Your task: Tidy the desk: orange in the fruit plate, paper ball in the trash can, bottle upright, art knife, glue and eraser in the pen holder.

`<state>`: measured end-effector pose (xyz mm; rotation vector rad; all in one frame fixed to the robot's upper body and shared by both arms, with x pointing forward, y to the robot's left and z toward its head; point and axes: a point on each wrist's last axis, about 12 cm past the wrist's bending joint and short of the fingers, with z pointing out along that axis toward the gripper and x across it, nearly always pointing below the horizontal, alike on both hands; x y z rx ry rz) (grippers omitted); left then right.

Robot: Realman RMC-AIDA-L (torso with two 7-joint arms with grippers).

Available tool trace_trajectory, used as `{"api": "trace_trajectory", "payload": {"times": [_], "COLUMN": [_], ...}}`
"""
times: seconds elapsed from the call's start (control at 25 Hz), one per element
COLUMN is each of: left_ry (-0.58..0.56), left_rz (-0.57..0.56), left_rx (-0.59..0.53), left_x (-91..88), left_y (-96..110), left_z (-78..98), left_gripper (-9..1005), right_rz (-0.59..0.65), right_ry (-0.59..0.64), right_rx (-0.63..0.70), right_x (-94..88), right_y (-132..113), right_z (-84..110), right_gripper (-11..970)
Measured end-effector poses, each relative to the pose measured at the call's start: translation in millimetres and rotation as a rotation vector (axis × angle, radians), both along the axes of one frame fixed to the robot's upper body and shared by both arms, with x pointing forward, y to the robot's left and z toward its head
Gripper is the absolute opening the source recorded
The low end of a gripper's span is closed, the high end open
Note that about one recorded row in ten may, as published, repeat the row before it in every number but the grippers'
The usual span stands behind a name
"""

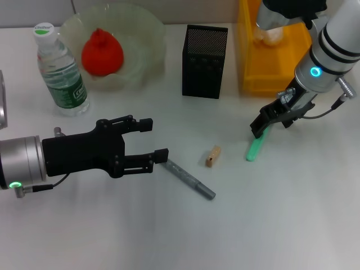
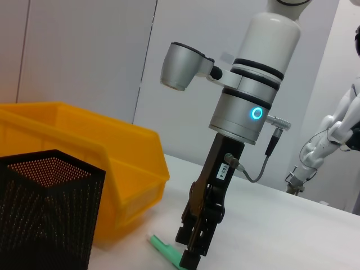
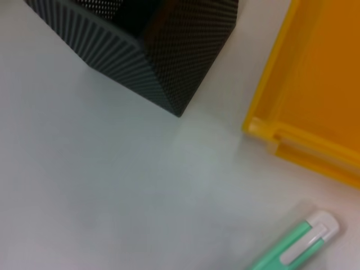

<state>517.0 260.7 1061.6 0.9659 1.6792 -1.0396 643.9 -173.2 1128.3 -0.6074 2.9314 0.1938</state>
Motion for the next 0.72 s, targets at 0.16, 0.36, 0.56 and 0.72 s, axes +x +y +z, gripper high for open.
{"api": "trace_trajectory", "payload": {"times": [0.16,0.36,0.56,0.72], "left_ry": [-0.001,-0.004,-0.004,-0.004], "left_rz": [0.001,0.001,-0.002,-0.002], "left_rx": [0.001,0.004,0.003,0.002], "left_x": [0.1,1.0,1.1,1.1], "left_y": [0.4,0.9,0.7,0.6], "left_z": [0.1,0.6,1.0,1.0], "left_gripper": [813,812,812,813], "right_rz": [-0.002,0.0,0.004,0.01], "right_ry": [-0.008,-0.014,-0.022,-0.025], "right_rx": [0.002,0.016,0.017,0.026], "right_x": [1.0,2.2,3.2,2.8], "right_y": [0.3,3.3,5.5,8.1], "right_z": [0.1,2.4,3.0,2.3], "right_gripper": [768,768,767,767]}}
